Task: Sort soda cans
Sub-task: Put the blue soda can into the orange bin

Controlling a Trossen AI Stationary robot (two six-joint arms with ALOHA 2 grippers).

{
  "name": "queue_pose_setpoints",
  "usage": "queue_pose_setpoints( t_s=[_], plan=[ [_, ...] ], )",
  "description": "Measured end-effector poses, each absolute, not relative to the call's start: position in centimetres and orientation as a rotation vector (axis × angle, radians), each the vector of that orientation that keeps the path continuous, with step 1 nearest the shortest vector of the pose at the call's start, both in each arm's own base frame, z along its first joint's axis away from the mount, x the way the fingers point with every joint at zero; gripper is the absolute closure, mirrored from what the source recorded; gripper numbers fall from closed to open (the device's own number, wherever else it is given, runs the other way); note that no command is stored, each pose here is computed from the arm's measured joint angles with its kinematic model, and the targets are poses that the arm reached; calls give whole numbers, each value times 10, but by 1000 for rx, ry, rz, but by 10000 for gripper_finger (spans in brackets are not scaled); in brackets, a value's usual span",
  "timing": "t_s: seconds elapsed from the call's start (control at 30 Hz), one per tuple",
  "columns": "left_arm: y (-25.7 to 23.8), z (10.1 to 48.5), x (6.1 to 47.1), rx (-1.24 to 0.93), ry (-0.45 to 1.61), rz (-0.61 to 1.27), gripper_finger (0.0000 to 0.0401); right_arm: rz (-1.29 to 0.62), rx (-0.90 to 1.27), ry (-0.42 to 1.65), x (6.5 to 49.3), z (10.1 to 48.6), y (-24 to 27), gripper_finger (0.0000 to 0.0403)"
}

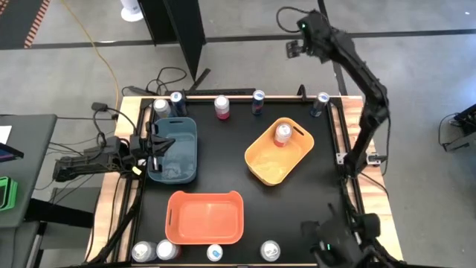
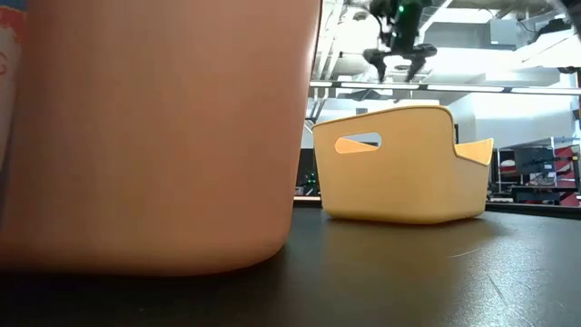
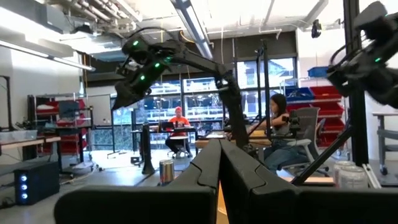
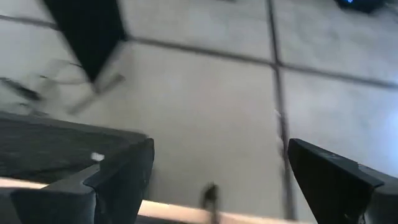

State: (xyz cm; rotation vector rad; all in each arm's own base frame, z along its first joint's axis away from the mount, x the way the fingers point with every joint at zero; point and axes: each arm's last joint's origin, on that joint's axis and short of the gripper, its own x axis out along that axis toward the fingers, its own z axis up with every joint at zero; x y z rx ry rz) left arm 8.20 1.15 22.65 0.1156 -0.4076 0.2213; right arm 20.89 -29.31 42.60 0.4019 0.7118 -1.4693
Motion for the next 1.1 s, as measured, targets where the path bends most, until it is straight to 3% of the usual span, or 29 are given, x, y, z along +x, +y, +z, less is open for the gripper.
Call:
queue_pose_setpoints(
  t_s=[0.2,0.4,0.7,1.1],
  plan=[
    [11,226,82,121,-403,222,399,-1568,629,1031,186,393,-320,17],
    [11,226,82,138,-405,226,399,-1485,722,1024,185,387,-325,17],
    [12,226,82,118,-400,221,399,-1486,794,1179,173,352,-300,17],
    [11,226,82,129,-401,213,399,-1422,756,1081,141,332,-257,18]
  ],
)
